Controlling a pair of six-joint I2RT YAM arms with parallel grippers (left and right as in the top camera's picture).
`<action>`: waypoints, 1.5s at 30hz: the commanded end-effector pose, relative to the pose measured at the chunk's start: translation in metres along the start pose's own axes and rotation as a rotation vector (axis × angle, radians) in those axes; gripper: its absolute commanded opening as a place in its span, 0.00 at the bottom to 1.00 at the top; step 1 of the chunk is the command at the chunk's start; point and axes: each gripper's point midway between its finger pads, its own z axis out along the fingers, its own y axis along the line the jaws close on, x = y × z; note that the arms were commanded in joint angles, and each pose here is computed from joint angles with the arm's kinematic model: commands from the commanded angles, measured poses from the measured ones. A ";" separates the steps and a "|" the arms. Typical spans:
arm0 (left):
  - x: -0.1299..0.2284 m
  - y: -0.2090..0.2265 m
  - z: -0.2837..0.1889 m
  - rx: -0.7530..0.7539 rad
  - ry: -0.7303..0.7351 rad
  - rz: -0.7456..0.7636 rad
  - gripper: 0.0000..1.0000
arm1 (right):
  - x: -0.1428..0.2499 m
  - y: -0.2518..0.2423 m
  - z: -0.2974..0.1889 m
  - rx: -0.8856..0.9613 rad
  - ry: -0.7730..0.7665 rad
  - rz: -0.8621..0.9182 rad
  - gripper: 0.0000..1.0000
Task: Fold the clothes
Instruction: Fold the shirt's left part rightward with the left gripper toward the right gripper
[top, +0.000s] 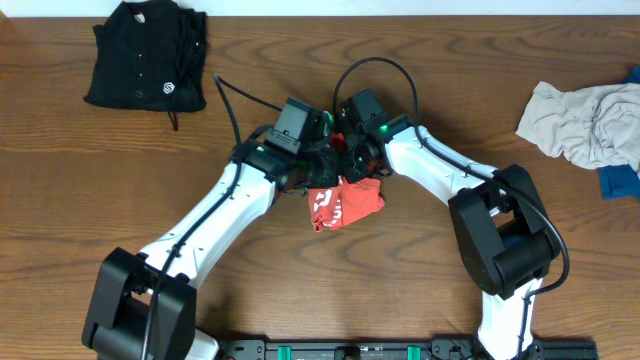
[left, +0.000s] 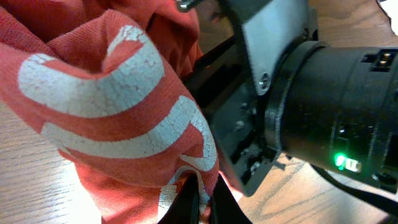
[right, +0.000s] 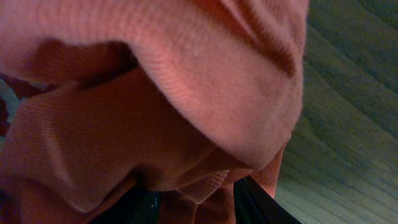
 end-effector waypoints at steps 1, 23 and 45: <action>-0.014 -0.011 -0.008 -0.023 -0.070 0.019 0.06 | 0.034 -0.006 0.027 0.041 0.115 0.020 0.37; -0.015 0.047 -0.008 -0.219 -0.054 -0.042 0.06 | 0.035 -0.017 0.026 0.050 0.118 0.079 0.46; 0.022 0.134 -0.026 -0.366 0.094 -0.244 0.98 | 0.005 -0.020 -0.028 0.046 -0.005 0.100 0.82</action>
